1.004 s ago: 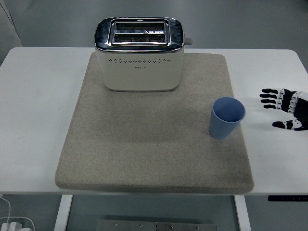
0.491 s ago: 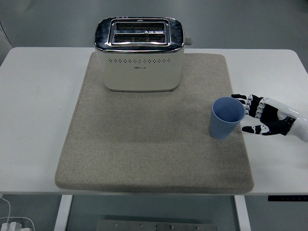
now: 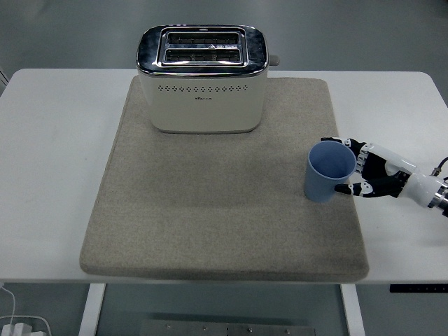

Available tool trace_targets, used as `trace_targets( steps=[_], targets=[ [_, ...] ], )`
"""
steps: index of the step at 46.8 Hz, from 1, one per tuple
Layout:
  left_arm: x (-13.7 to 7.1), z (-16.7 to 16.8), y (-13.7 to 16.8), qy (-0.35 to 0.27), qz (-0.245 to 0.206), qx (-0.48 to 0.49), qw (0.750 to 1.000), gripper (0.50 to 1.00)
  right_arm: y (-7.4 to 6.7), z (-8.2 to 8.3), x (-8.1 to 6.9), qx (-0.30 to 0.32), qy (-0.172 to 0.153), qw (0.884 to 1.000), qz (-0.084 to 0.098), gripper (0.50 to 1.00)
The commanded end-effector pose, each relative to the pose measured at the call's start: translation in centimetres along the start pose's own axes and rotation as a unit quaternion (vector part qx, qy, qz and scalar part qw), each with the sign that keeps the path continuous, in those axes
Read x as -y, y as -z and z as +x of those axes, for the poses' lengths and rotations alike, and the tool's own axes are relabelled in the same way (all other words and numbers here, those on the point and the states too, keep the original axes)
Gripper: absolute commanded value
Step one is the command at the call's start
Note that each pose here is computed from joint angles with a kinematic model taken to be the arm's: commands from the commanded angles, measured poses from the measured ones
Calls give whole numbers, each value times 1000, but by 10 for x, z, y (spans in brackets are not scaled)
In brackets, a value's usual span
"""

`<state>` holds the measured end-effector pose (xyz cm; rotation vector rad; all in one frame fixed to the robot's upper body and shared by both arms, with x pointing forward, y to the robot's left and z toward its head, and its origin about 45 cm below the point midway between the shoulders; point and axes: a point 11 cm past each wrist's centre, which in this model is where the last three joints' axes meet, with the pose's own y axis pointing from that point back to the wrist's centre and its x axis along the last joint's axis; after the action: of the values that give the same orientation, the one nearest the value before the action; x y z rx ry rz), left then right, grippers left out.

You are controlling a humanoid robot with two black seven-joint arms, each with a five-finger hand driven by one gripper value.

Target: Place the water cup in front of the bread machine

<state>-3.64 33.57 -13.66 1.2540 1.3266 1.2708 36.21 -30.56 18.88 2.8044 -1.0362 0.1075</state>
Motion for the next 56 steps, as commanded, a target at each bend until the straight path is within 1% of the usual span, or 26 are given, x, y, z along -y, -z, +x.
trace_targets(
  steps=[1,6,11,15,17,18,20,25,27,29,35,39,43,50,54,56],
  targets=[
    [0,0,0,0,0,0,1000,1000,1,-3,5,2,3,1000,5,930],
    [0,0,0,0,0,0,1000,1000,0,-7,9,5,5,1000,9,928],
    [0,0,0,0,0,0,1000,1000,0,-12,19,6,1,1000,18,924],
    [0,0,0,0,0,0,1000,1000,1,-13,23,4,-3,1000,23,913],
    [0,0,0,0,0,0,1000,1000,1,-12,23,3,-4,1000,23,897],
    [0,0,0,0,0,0,1000,1000,2,-12,23,3,-3,1000,23,877],
    [0,0,0,0,0,0,1000,1000,2,-12,23,1,-3,1000,23,815],
    [0,0,0,0,0,0,1000,1000,4,-11,24,-1,-2,1000,24,703],
    [0,0,0,0,0,0,1000,1000,5,-11,25,-1,-2,1000,25,672],
    [0,0,0,0,0,0,1000,1000,5,-11,25,-2,-1,1000,25,660],
    [0,0,0,0,0,0,1000,1000,9,-11,27,-2,-1,1000,31,660],
    [0,0,0,0,0,0,1000,1000,20,-9,34,-6,6,999,43,660],
    [0,0,0,0,0,0,1000,1000,29,-11,44,-10,11,998,57,660],
    [0,0,0,0,0,1,1000,1000,50,-14,66,-17,21,996,86,662],
    [0,0,0,0,0,0,1000,1000,57,-20,80,-15,24,994,102,666],
    [0,0,0,0,0,1,1000,1000,60,-22,87,-19,20,994,103,668]
  ],
)
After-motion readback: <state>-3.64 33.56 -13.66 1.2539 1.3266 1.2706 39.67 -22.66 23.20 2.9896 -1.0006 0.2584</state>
